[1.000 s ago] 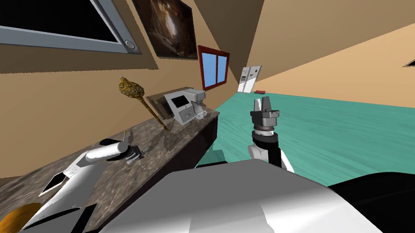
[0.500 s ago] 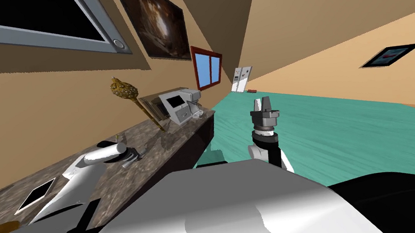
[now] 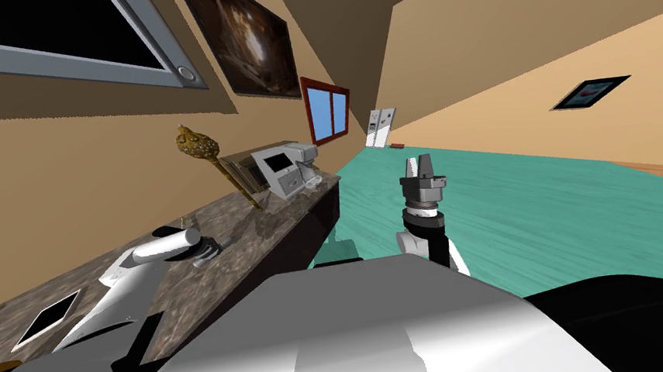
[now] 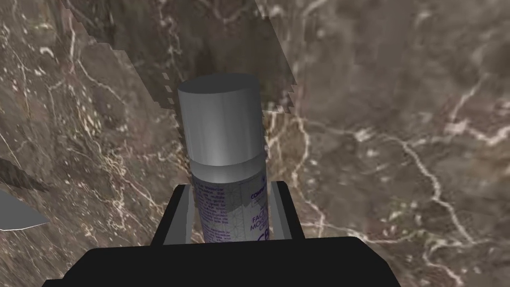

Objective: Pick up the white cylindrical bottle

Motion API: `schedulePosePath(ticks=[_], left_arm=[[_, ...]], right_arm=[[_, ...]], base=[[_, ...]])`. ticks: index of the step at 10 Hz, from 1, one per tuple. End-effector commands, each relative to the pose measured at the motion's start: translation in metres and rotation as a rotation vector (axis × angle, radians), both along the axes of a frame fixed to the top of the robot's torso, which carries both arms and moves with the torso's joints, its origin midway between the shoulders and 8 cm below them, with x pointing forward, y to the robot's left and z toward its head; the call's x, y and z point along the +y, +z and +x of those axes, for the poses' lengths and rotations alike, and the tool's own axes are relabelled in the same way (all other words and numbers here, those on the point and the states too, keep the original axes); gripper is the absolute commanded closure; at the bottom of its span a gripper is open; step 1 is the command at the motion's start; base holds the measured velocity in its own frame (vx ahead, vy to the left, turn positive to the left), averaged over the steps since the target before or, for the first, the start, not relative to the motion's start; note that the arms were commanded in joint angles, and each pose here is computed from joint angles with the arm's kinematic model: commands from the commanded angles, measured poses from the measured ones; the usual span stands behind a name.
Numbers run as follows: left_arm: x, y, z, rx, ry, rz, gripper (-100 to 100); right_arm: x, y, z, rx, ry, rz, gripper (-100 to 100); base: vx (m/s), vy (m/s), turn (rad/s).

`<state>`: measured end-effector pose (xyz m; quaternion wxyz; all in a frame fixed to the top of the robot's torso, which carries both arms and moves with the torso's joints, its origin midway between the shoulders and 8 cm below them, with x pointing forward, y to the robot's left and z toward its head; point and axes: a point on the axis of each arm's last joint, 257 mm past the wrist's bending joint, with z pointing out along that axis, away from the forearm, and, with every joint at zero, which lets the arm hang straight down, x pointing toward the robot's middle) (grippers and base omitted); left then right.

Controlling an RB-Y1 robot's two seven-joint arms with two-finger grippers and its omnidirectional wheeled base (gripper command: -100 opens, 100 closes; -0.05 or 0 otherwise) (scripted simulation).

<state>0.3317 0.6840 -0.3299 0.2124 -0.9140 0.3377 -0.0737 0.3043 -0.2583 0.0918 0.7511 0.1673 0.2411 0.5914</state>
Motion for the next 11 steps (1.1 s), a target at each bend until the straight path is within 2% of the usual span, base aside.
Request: schedulePosePath(ticks=[1, 3, 4, 5, 11], left_arm=[[0.000, 0.000, 0.000, 0.000, 0.000, 0.000, 100], [0.000, 0.000, 0.000, 0.000, 0.000, 0.000, 100], [0.000, 0.000, 0.000, 0.000, 0.000, 0.000, 0], [-0.007, 0.003, 0.003, -0.002, -0.024, 0.003, 100], [-0.036, 0.016, 0.014, -0.001, -0.121, 0.002, 100]], right_arm=[[0.000, 0.000, 0.000, 0.000, 0.000, 0.000, 0], [0.000, 0.000, 0.000, 0.000, 0.000, 0.000, 0], [0.000, 0.000, 0.000, 0.000, 0.000, 0.000, 0], [0.000, 0.000, 0.000, 0.000, 0.000, 0.000, 0], [0.000, 0.000, 0.000, 0.000, 0.000, 0.000, 0]], base=[[0.000, 0.000, 0.000], [0.000, 0.000, 0.000], [0.000, 0.000, 0.000], [0.064, 0.000, 0.215], [0.090, -0.016, 0.171]])
